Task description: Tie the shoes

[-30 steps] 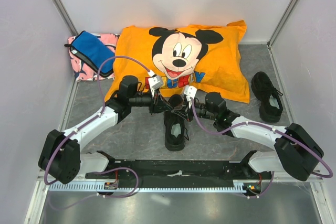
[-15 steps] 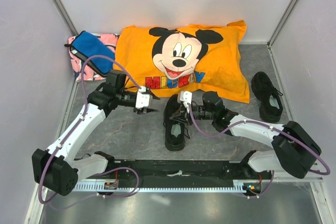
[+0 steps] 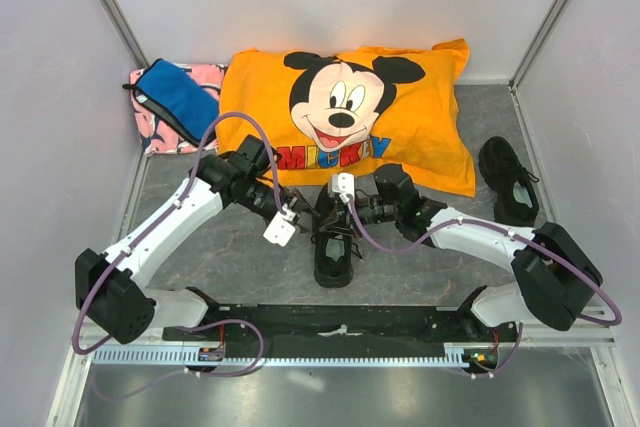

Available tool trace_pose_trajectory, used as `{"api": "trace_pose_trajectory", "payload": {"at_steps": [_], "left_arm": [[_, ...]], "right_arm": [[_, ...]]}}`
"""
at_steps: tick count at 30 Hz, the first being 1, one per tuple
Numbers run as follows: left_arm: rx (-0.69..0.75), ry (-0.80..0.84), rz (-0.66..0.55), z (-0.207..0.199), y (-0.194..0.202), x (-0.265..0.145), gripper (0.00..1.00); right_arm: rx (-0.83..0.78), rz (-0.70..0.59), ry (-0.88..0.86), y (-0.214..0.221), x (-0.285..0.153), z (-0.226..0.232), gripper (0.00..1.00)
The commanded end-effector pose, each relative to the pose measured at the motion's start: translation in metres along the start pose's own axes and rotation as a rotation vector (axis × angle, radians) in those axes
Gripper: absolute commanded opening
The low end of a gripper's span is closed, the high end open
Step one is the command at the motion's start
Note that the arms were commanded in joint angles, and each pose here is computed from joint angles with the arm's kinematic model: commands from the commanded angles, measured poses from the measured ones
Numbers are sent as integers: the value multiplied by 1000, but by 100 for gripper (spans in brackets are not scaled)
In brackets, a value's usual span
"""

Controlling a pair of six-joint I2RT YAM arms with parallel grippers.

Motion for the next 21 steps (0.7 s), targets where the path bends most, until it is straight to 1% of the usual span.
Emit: {"api": "trace_pose_trajectory", "payload": {"at_steps": [1,10,17,21], "left_arm": [[141,20,35,5,-2,2,49],[259,47,96,12,-1,12,43],[327,86,124,8,5,17,44],[333,98,131,6,6,19,43]], "right_arm": [[-50,-34,-65,-17,4,0,0],[-46,-29,-96,-19,6,1,0],[-46,-27,-103,-19,5,1,0],[-48,-26,-105,-19,5,1,0]]}}
Point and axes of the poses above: each gripper's point midway between its finger pads, its own x axis out along the fingers, its own z axis along the line the jaws close on, y = z × x, the point moved 7 cm from there along -x, back along the fingers, and after that the axes turned 1 degree about x, right-handed, at the moved point
